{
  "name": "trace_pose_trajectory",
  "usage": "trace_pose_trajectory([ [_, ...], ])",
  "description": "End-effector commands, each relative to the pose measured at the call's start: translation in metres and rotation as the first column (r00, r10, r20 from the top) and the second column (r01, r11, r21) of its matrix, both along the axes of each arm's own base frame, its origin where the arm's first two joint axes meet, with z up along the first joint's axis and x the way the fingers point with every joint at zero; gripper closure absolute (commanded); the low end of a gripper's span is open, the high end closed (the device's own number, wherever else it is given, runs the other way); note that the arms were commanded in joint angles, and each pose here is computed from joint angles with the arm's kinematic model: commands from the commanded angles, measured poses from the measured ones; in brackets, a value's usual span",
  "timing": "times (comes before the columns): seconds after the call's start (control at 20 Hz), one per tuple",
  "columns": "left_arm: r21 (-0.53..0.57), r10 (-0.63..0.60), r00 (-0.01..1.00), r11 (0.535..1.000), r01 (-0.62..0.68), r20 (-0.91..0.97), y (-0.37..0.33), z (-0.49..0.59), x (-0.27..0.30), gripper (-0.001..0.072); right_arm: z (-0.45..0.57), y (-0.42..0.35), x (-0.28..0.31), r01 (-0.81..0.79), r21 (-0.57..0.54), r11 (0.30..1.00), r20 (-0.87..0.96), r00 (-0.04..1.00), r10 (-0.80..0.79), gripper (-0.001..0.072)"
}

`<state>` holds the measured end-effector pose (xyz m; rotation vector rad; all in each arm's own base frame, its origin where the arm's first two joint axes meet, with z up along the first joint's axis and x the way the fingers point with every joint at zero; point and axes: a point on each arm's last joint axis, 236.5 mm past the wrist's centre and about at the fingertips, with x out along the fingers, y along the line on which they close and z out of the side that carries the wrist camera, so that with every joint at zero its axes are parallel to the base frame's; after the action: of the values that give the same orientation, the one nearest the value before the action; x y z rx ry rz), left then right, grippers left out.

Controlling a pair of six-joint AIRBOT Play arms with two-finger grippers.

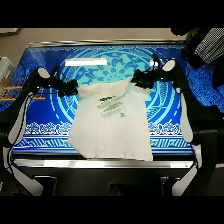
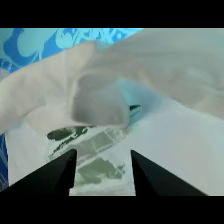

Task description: Fold the clothes and pants, and hang the long-sleeved shirts on hangers.

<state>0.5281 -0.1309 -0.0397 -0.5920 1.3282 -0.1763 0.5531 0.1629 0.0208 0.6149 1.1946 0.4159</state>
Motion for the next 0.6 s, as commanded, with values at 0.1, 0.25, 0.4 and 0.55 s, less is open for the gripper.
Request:
trace_pose_trajectory([
  [0.1, -0.01, -0.073, 0.995, 0.997, 0.072, -0.067, -0.001, 0.005, -0.02, 0.0686, 0.056, -0.094, -0.105, -0.233, -0.088, 0.968, -0.137, 0.966, 0.22, 0.0253],
  [0.25, -0.014, -0.1, 0.988, 0.995, 0.099, -0.118, 0.002, 0.004, -0.033, 0.0686, 0.051, -0.125, -0.153, -0.148, -0.071, 0.986, -0.188, 0.973, 0.132, 0.0254],
  [0.4, -0.015, -0.112, 0.985, 0.994, 0.111, -0.131, 0.003, 0.004, -0.037, 0.0686, 0.008, -0.134, -0.243, -0.077, -0.027, 0.997, -0.369, 0.927, 0.062, 0.0254],
  [0.55, -0.014, -0.119, 0.984, 0.993, 0.118, -0.129, 0.003, 0.004, -0.038, 0.0686, -0.042, -0.138, -0.321, -0.048, -0.129, 0.991, -0.453, 0.891, -0.016, 0.0239],
])
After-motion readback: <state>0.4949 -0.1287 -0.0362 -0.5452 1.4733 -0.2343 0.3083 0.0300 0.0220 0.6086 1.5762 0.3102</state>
